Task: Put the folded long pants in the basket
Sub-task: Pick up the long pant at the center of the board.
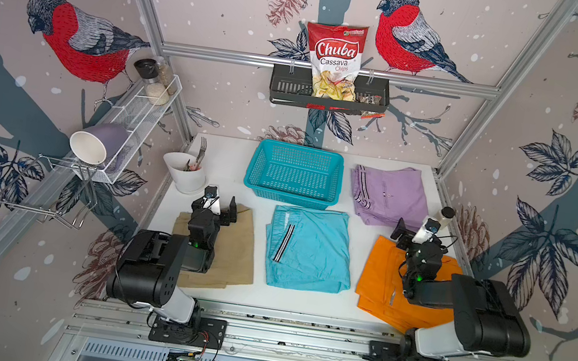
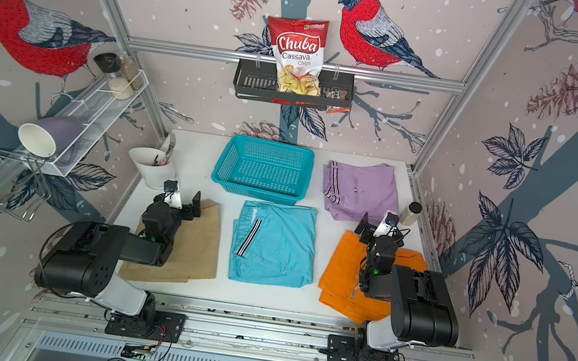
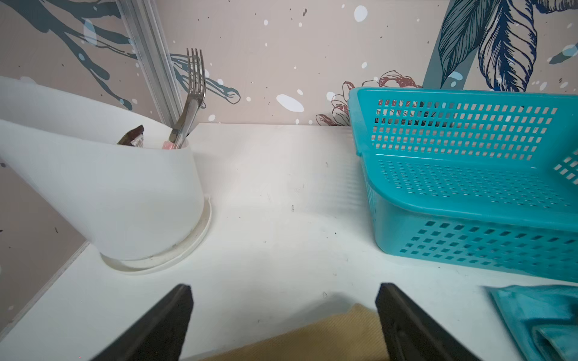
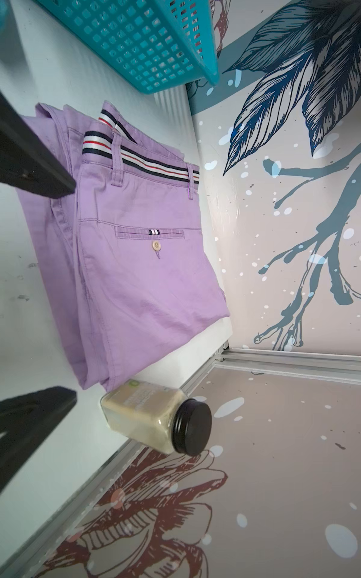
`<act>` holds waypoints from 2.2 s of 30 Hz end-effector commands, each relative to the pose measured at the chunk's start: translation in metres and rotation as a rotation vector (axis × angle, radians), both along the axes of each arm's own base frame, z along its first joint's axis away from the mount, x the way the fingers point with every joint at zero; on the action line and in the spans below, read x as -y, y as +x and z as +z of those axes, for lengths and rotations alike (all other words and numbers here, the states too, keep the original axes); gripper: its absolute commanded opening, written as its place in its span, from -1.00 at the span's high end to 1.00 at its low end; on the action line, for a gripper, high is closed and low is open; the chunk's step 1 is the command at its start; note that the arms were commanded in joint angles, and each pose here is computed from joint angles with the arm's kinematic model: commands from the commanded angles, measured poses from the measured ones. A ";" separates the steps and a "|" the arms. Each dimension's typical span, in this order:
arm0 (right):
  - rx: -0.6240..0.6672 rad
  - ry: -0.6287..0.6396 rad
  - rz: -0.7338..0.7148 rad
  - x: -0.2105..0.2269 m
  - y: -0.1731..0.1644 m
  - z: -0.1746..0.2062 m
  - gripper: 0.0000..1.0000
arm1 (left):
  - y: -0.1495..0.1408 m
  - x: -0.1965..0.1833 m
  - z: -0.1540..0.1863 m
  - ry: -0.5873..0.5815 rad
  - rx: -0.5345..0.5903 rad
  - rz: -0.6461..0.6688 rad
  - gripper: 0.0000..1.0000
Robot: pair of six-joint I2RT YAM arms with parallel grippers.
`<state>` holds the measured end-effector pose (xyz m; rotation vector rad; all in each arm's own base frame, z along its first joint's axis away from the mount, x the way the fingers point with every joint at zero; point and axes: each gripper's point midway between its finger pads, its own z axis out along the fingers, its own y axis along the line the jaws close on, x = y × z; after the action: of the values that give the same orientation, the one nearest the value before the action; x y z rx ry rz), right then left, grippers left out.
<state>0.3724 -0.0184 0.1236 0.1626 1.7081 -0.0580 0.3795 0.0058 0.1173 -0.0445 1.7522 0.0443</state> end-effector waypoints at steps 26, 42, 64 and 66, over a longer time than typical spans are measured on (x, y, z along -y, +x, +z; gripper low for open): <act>-0.017 -0.062 -0.062 -0.004 0.007 0.019 -1.00 | 0.023 -0.042 0.016 -0.080 -0.165 0.302 -0.92; -0.142 0.203 0.579 -0.169 0.016 0.098 -1.00 | -0.005 -0.015 0.077 -0.316 -0.033 0.174 -0.92; -0.722 0.537 0.551 -0.241 -0.085 -0.057 -1.00 | -0.124 0.170 0.040 -0.822 -0.566 -0.376 -0.92; -0.701 0.515 0.502 -0.229 -0.084 -0.059 -1.00 | -0.130 0.180 0.034 -0.811 -0.568 -0.412 -0.92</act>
<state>0.2801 0.2259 0.0655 0.0176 2.4243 0.8857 0.2588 -0.1618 0.1569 -0.3135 2.1831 -0.9930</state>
